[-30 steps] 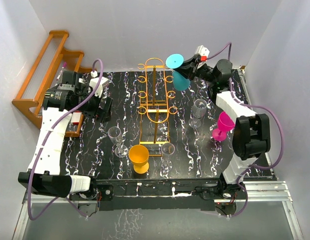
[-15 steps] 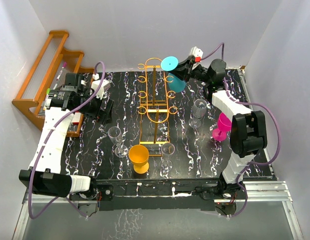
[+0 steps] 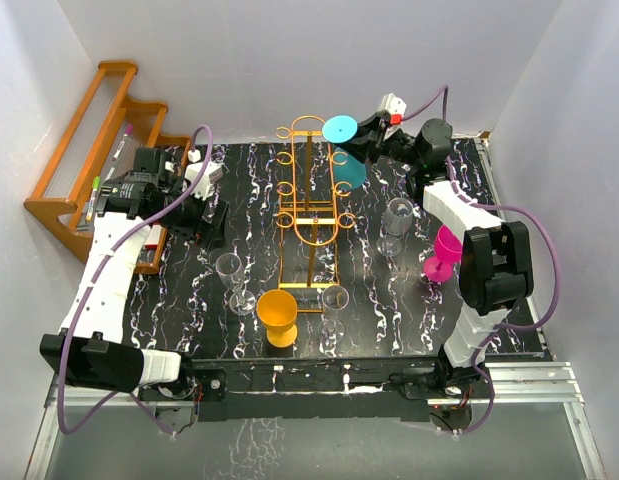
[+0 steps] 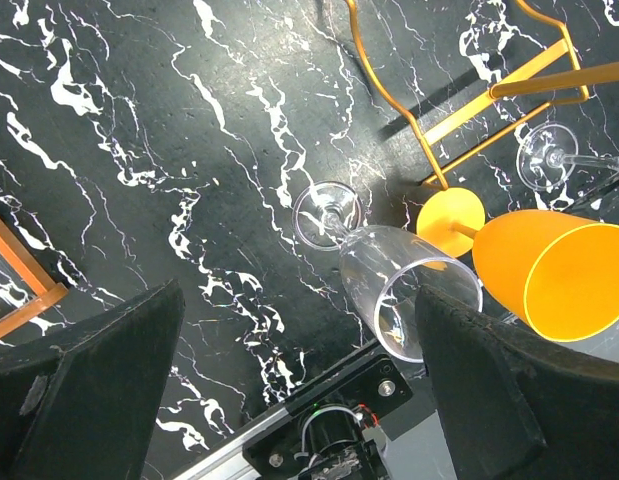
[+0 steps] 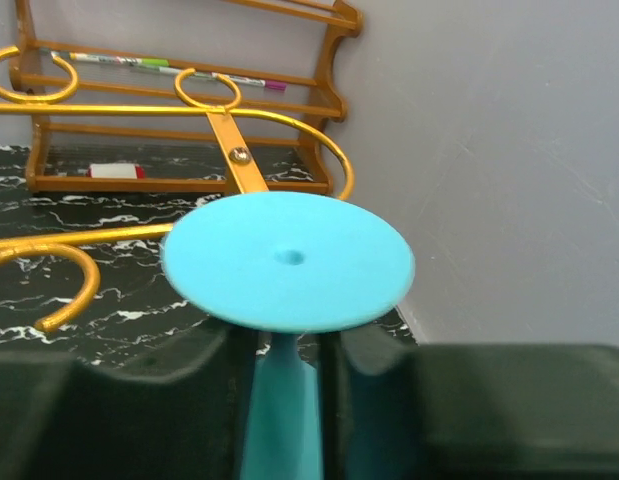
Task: Place the wine glass upside down on the wine glass rack
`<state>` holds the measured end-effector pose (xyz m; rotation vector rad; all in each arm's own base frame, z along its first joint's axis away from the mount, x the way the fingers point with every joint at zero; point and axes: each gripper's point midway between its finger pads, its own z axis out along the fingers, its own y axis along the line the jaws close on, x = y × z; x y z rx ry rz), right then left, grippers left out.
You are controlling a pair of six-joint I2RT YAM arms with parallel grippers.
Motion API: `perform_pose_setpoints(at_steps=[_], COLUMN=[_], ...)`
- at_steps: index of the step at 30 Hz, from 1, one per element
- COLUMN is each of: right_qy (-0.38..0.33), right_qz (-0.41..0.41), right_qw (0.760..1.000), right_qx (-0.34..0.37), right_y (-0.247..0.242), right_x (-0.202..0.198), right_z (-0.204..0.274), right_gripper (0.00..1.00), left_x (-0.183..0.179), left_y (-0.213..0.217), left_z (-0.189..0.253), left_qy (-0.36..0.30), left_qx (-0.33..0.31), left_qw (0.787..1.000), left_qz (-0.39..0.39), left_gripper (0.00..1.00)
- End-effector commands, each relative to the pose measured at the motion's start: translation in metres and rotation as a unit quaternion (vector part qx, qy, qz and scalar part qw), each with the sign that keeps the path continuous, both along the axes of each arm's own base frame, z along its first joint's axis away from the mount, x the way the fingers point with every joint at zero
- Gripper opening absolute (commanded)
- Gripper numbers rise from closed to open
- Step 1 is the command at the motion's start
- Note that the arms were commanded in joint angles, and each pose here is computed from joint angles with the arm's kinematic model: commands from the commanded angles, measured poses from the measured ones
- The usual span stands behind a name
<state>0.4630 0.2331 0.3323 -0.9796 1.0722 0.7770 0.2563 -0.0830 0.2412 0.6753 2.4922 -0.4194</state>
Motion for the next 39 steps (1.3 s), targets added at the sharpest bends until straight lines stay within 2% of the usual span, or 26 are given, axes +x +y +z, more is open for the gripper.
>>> perform_pose_setpoints(at_steps=[1, 12, 18, 20, 25, 28, 29, 30, 35, 39], right_qy=[-0.035, -0.033, -0.046, -0.045, -0.04, -0.044, -0.047, -0.05, -0.01, 0.012], right_qz=[0.002, -0.014, -0.071, -0.111, -0.229, -0.282, -0.297, -0.317, -0.417, -0.438], right_qw=[0.999, 0.999, 0.996, 0.992, 0.972, 0.958, 0.953, 0.946, 0.901, 0.884], right_qx=[0.011, -0.001, -0.023, -0.026, 0.02, 0.039, 0.04, 0.045, 0.119, 0.163], right_y=[0.002, -0.003, -0.023, -0.035, -0.089, -0.112, -0.117, -0.125, -0.164, -0.176], right_x=[-0.002, -0.002, 0.003, 0.012, 0.028, 0.026, 0.024, 0.021, 0.007, -0.021], right_z=[0.014, 0.006, 0.003, 0.004, 0.018, 0.024, 0.026, 0.03, 0.046, 0.057], right_gripper=[0.36, 0.38, 0.67, 0.72, 0.74, 0.74, 0.91, 0.98, 0.98, 0.98], left_x=[-0.004, -0.007, -0.007, -0.007, -0.014, -0.021, -0.022, -0.023, -0.031, -0.031], left_y=[-0.003, -0.004, -0.007, -0.007, -0.008, -0.011, -0.01, -0.009, -0.011, -0.012], left_z=[-0.003, -0.002, -0.001, -0.002, -0.009, -0.008, -0.009, -0.01, -0.017, -0.018], left_qy=[0.012, 0.011, 0.019, 0.019, 0.036, 0.037, 0.037, 0.038, 0.058, 0.06], left_qx=[-0.013, -0.018, -0.024, -0.022, -0.023, -0.031, -0.031, -0.028, -0.031, -0.034], left_qw=[1.0, 1.0, 0.999, 0.999, 0.999, 0.998, 0.998, 0.998, 0.996, 0.996], left_qz=[-0.001, -0.007, -0.018, -0.017, -0.03, -0.044, -0.046, -0.046, -0.057, -0.057], left_gripper=[0.97, 0.97, 0.91, 0.88, 0.74, 0.72, 0.71, 0.7, 0.65, 0.6])
